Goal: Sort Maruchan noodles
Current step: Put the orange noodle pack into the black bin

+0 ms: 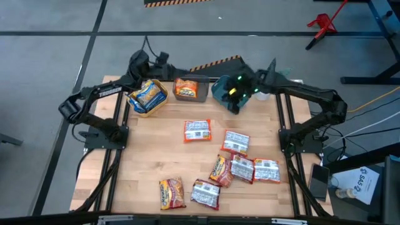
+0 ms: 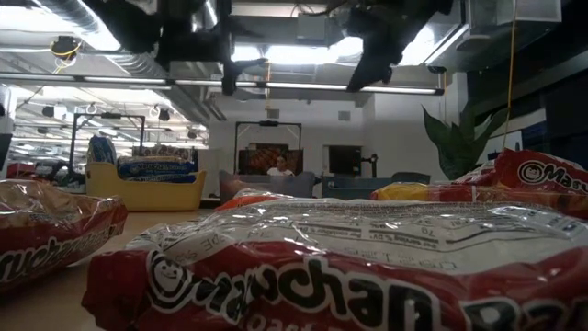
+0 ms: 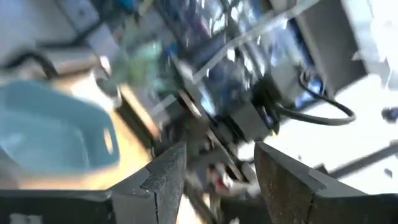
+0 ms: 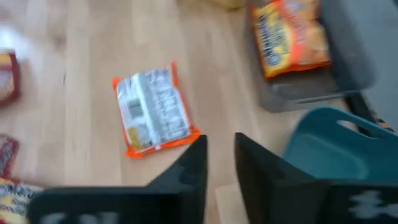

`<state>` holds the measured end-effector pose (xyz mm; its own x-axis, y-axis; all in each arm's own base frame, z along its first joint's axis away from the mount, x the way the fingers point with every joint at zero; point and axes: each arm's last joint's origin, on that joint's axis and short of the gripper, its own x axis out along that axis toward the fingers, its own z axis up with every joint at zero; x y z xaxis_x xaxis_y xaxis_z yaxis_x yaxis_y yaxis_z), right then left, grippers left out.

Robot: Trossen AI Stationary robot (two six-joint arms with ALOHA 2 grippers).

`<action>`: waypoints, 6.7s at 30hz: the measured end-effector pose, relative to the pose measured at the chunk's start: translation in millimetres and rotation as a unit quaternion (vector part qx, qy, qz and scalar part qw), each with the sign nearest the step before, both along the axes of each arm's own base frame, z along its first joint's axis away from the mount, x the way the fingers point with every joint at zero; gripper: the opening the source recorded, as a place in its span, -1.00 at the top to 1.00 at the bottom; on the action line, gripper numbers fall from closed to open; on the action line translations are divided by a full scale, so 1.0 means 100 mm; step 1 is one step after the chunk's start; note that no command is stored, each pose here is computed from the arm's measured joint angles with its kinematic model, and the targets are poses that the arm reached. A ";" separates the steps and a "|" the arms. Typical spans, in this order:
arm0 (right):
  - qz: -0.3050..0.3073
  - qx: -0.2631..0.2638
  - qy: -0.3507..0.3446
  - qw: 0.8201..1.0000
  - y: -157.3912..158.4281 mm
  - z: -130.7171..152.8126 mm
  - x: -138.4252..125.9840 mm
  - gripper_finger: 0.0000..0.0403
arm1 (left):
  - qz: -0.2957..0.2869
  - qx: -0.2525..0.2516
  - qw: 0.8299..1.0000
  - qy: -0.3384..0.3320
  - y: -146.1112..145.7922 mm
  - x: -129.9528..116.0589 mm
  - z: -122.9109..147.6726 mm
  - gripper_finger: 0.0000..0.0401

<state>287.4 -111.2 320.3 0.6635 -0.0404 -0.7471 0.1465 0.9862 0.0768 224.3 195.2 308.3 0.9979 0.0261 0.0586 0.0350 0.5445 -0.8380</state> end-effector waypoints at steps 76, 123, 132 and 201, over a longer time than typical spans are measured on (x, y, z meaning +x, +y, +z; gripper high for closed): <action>-0.233 0.295 -0.022 0.926 0.60 -2.07 0.47 -0.07 | 0.157 -0.261 0.909 0.285 -1.93 0.24 -2.12 0.06; -0.176 0.334 -0.073 0.923 0.76 -1.99 0.59 -0.07 | 0.165 -0.229 0.910 0.305 -2.02 0.31 -2.11 -0.22; -0.169 0.337 -0.071 0.923 0.76 -1.99 0.59 -0.07 | 0.134 -0.244 0.917 0.285 -2.03 0.34 -2.07 0.01; -0.265 0.172 -0.253 0.914 -0.38 -0.85 -0.14 -0.07 | 0.212 -0.181 0.960 -0.025 -0.22 0.61 -0.98 0.53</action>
<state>273.9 -149.1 235.5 0.8830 -0.2772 -0.3789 0.4572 0.6909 0.5600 285.6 172.8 210.6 0.8893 0.4569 0.0173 -0.0797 0.1921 -0.9781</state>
